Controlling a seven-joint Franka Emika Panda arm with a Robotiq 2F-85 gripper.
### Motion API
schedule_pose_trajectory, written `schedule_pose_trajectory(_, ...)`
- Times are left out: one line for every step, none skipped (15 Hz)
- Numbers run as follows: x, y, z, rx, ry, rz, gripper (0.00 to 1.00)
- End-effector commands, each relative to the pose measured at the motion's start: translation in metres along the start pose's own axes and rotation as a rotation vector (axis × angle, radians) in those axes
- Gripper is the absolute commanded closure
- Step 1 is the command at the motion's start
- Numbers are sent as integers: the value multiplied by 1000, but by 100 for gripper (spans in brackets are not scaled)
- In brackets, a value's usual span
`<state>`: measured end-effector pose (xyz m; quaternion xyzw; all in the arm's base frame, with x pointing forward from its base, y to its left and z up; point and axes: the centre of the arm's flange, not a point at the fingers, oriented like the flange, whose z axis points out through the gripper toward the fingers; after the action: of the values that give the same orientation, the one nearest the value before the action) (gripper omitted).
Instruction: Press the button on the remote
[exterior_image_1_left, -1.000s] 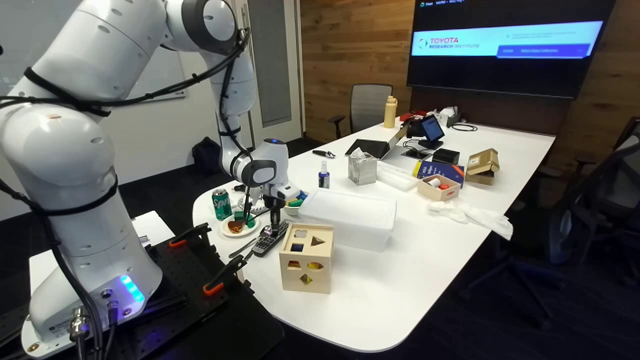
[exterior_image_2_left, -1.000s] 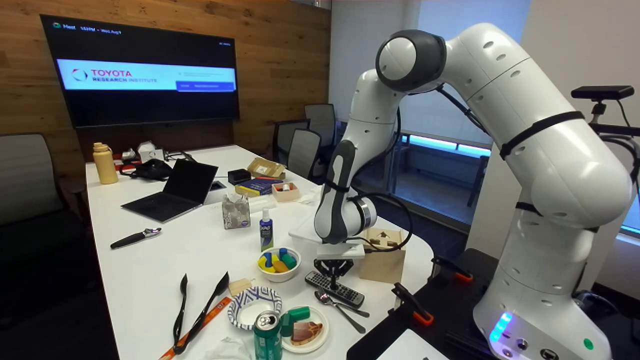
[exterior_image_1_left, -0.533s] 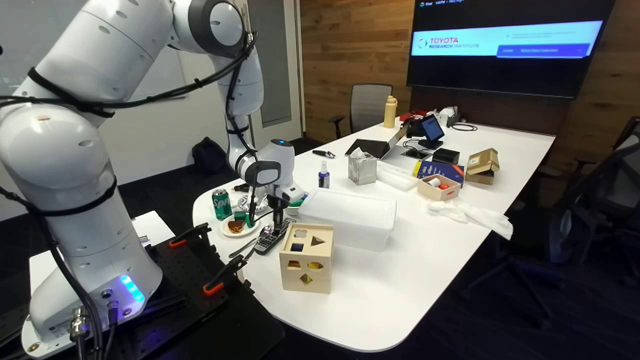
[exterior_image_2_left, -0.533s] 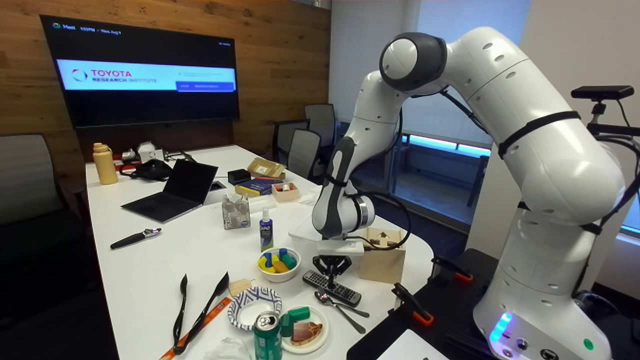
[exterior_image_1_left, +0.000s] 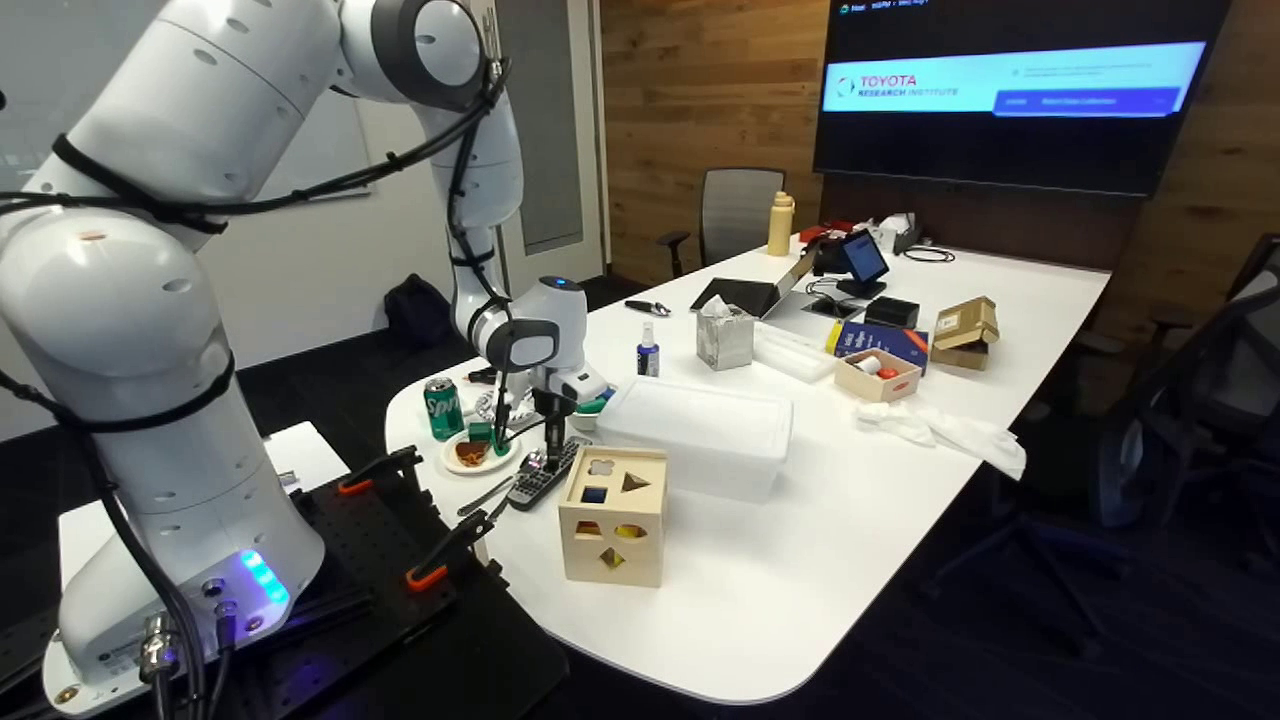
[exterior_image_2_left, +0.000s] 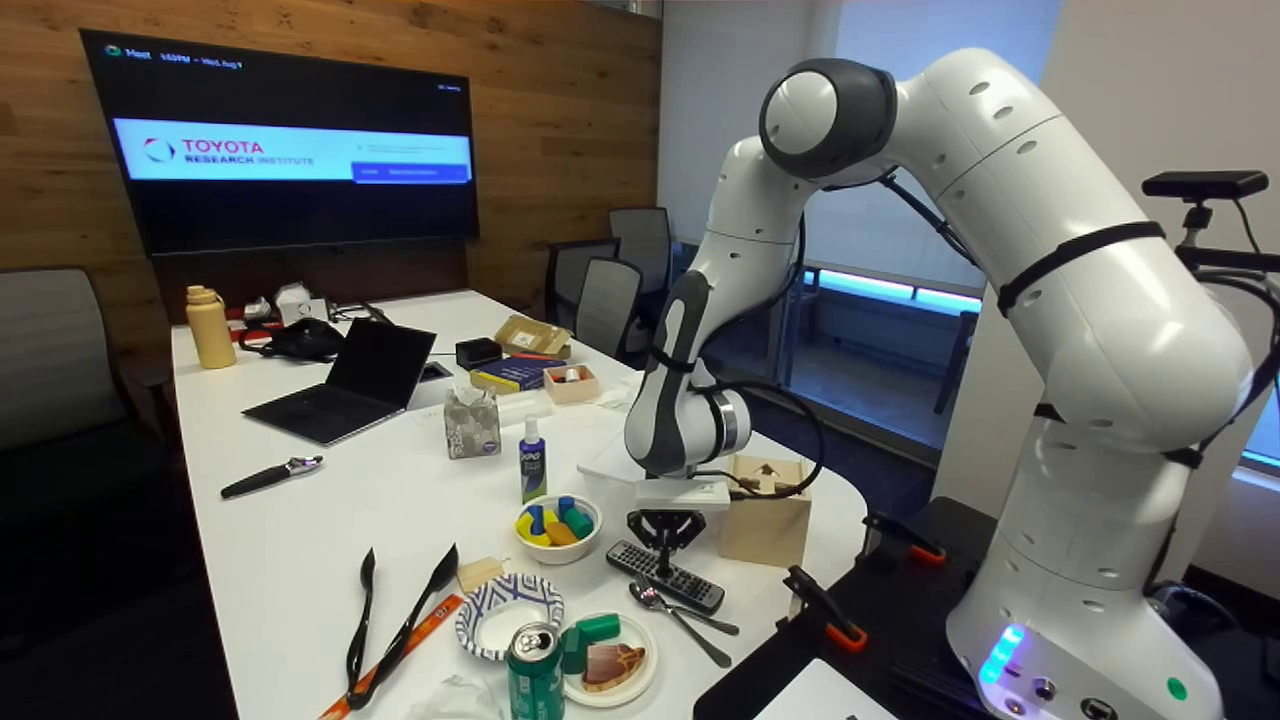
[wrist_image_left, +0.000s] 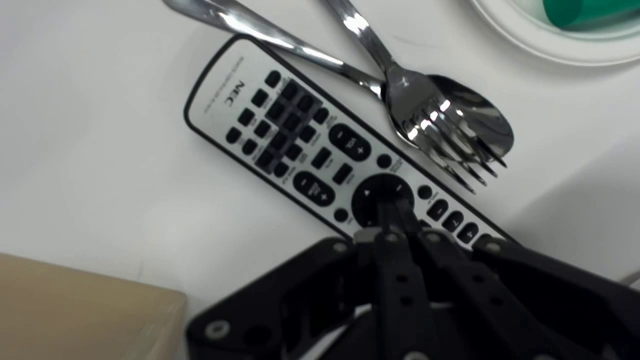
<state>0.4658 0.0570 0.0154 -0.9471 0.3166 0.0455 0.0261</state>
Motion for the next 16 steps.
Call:
schedule_pose_trajectory(-15,0,-43,-45,12,-20,100)
schedule_pose_trajectory(-17,-1,-51,-57,16,-29,100)
schedule_pose_trajectory(-17,-4,-61,-77,19,-37,100)
schedule_pose_trajectory(-19,-8,-72,-92,21,-47,100)
schedule_pose_trajectory(-18,-11,-83,-103,26,-63,100)
schedule_pose_trajectory(-19,-15,-94,-111,28,-76,93)
schedule_pose_trajectory(-19,-19,-104,-119,34,-96,73)
schedule_pose_trajectory(-18,-23,-116,-129,38,-108,66)
schedule_pose_trajectory(-17,-26,-126,-135,43,-126,60)
schedule_pose_trajectory(-15,-28,-137,-141,46,-149,53)
schedule_pose_trajectory(-14,-31,-147,-147,49,-176,44)
schedule_pose_trajectory(-11,-33,-157,-155,52,-200,38)
schedule_pose_trajectory(-11,-35,-167,-162,57,-226,29)
schedule_pose_trajectory(-9,-37,-176,-173,61,-247,22)
schedule_pose_trajectory(-8,-39,-185,-181,64,-268,14)
schedule_pose_trajectory(-5,-39,-192,-187,68,-285,7)
